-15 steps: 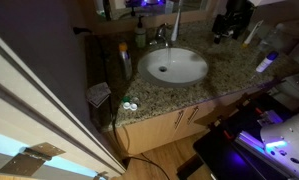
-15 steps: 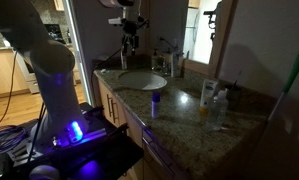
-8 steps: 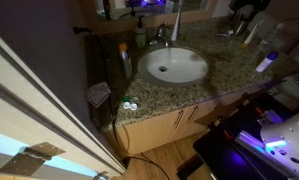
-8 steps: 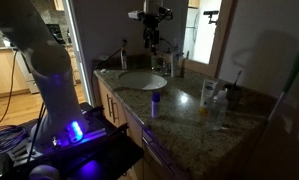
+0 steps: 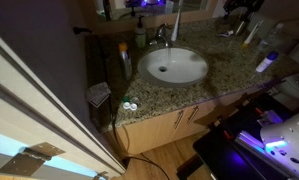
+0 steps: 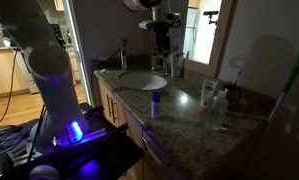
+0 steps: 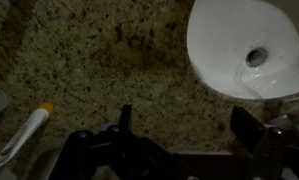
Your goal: Put the toothpaste in the metal cup
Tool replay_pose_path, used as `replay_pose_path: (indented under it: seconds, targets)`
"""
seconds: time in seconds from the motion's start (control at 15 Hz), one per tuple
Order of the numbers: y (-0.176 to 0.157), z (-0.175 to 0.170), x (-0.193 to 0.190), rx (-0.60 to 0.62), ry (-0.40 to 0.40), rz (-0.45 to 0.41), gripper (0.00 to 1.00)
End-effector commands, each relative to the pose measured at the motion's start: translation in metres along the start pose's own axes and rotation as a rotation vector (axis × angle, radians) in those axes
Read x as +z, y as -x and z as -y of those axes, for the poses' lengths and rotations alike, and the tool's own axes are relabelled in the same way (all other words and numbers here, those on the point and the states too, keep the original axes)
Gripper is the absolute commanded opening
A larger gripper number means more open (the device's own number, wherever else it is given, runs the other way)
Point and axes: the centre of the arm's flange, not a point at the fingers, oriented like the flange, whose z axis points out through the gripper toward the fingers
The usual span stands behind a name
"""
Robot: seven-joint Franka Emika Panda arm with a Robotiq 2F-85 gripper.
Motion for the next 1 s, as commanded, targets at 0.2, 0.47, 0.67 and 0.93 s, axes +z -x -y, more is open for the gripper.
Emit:
replay_pose_path:
  seconds: [0.2,0.47,0.67,0.93]
  targets:
    - [-0.056,-0.052,0.03,0.233,-0.002,0.018,1.0]
    - [-0.081,-0.052,0.043,0.337,0.049,0.035,1.0]
    - [-0.112,-0.054,0.086,0.545,0.036,0.091,1.0]
    - [-0.144,-0.063,0.128,0.776,-0.025,0.107,1.0]
